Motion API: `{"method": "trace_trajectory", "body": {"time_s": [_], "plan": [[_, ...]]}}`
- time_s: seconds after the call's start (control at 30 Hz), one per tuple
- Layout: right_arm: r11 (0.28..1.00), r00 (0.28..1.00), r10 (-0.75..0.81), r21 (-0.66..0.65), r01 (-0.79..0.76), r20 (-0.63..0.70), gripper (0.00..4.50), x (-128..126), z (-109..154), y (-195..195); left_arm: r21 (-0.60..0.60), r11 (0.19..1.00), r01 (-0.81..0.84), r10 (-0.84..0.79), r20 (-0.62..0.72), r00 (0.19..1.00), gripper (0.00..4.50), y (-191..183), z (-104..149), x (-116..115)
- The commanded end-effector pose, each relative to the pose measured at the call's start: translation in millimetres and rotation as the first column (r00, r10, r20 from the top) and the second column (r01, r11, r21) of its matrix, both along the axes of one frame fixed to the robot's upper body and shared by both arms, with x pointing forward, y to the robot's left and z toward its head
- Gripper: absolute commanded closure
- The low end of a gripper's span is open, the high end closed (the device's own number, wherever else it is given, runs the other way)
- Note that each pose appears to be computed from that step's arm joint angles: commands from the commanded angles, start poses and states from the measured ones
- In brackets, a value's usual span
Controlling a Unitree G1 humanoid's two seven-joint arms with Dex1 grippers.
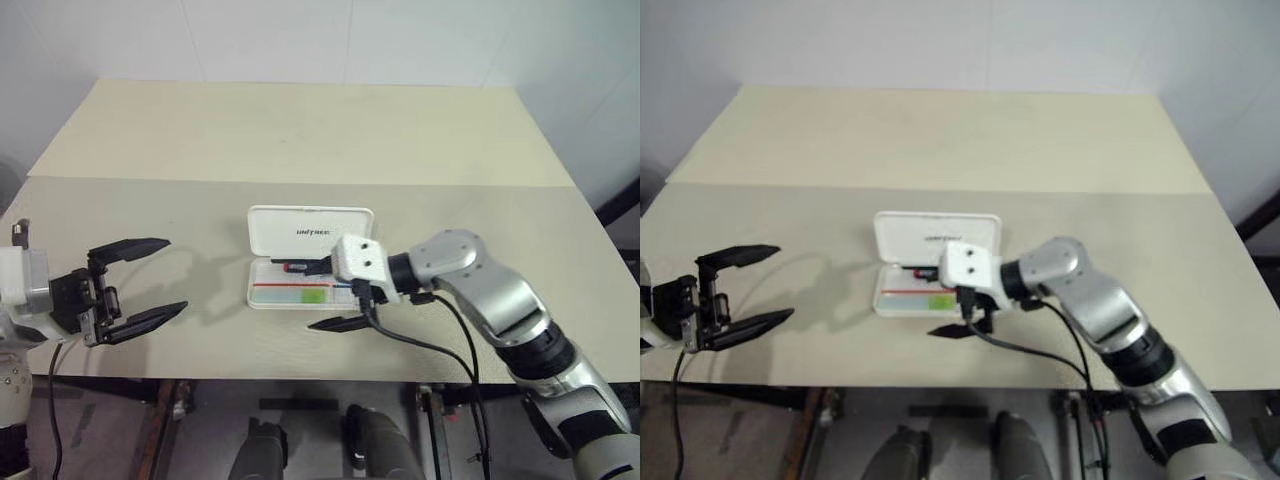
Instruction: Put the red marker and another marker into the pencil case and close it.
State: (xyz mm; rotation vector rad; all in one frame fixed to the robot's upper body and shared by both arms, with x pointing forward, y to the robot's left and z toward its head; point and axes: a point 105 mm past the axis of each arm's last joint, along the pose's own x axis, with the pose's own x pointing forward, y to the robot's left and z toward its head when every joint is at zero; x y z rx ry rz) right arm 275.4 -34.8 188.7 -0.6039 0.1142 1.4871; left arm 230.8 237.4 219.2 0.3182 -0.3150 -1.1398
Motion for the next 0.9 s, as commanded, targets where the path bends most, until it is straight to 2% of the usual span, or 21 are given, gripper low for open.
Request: {"method": "trace_trajectory", "body": {"time_s": [0.03, 0.23, 0.37, 0.43, 0.53, 0.63, 0.9], "plan": [[0.995, 0.995, -0.095, 0.043, 0.094, 0.039, 0.04, 8, 22, -21, -0.005, 0.999, 0.041, -0.041, 0.057, 0.998, 0.00, -11, 16, 0], [0.935, 0.926, -0.351, -0.003, 0.355, 0.137, 0.04, 48, 37, -75, -0.014, 0.999, 0.051, -0.050, 0.113, 0.992, 0.00, -16, 34, 13], [0.867, 0.857, -0.475, -0.060, 0.495, 0.201, 0.04, 70, 31, -108, -0.020, 0.998, 0.060, -0.057, 0.137, 0.989, 0.00, -17, 41, 20], [0.853, 0.842, -0.496, -0.059, 0.518, 0.214, 0.04, 75, 28, -115, -0.020, 0.998, 0.064, -0.060, 0.138, 0.989, 0.00, -18, 41, 22], [0.795, 0.776, -0.575, -0.045, 0.605, 0.260, 0.04, 93, 19, -127, -0.023, 0.998, 0.060, -0.056, 0.146, 0.988, 0.00, -20, 43, 27], [0.762, 0.742, -0.625, -0.019, 0.648, 0.243, 0.04, 106, 0, -130, -0.045, 0.996, 0.075, -0.067, 0.145, 0.987, 0.00, -21, 46, 29], [0.726, 0.717, -0.688, 0.103, 0.680, 0.113, 0.04, 122, -36, -107, -0.083, 0.994, 0.067, -0.054, 0.146, 0.988, 0.00, -18, 53, 35]]}}
